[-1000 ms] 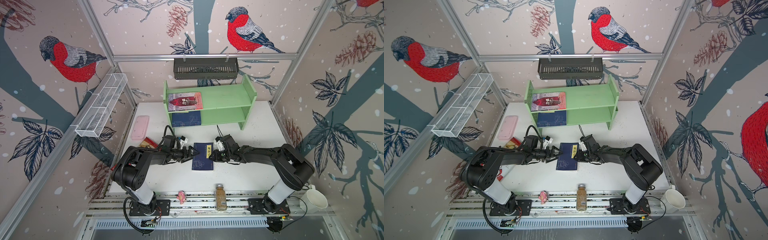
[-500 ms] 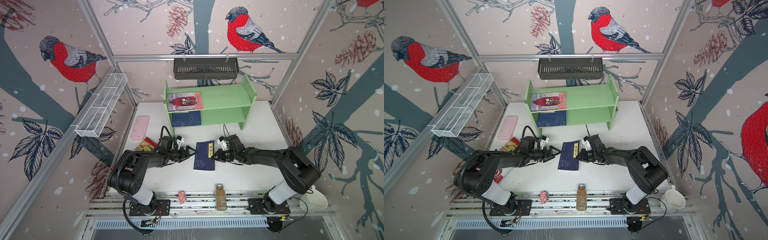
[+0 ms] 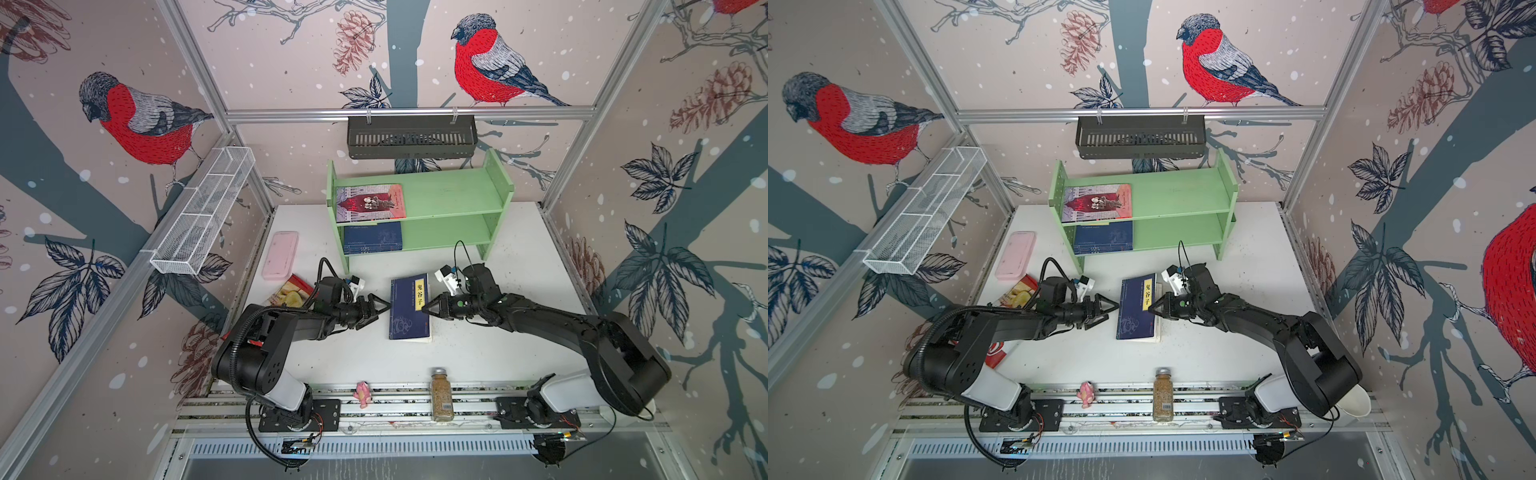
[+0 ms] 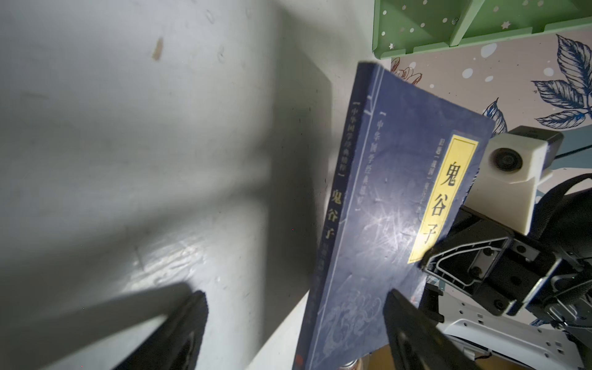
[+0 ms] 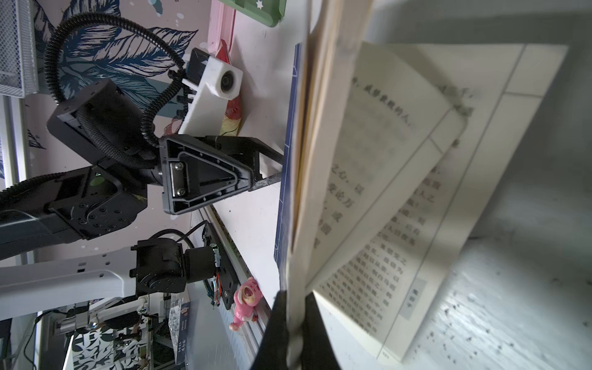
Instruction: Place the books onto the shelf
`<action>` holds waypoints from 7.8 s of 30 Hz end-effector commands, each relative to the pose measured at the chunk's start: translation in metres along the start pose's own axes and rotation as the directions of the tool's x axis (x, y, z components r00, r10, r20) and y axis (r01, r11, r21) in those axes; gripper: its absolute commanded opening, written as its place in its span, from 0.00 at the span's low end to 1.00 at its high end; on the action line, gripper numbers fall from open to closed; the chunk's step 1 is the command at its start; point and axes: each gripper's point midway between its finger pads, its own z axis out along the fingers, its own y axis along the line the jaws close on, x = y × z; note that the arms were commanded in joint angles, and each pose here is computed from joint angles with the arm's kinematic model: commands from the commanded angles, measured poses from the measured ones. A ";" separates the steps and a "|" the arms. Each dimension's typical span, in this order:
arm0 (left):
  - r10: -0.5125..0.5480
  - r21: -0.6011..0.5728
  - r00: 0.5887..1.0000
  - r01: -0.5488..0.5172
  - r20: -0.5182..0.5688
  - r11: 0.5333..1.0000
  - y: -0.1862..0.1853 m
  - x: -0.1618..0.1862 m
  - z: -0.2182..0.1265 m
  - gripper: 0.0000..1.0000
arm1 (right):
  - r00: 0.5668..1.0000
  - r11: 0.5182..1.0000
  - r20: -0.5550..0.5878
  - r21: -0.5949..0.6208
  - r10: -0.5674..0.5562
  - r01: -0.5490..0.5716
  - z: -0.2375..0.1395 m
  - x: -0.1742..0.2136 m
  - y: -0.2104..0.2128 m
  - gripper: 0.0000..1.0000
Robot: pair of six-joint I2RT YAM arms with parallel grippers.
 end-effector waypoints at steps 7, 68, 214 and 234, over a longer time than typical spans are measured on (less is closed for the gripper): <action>0.022 0.135 1.000 -0.023 0.014 0.991 -0.038 -0.001 -0.007 0.74 | 0.997 0.987 -0.052 -0.153 -0.052 0.044 -0.001 -0.001 0.034 0.03; 0.050 0.226 0.921 -0.147 0.386 0.963 -0.152 -0.053 -0.105 0.00 | 0.959 0.956 0.262 -0.291 0.111 -0.032 -0.043 0.005 0.138 0.88; 0.060 0.334 0.915 -0.205 0.398 0.920 -0.130 -0.062 -0.128 0.54 | 0.981 0.910 0.109 -0.371 -0.158 0.188 -0.019 -0.031 0.113 0.02; 0.042 0.370 0.910 -0.209 0.412 0.905 -0.139 -0.066 -0.132 0.00 | 0.982 0.907 0.130 -0.382 -0.137 0.178 -0.013 -0.045 0.109 0.34</action>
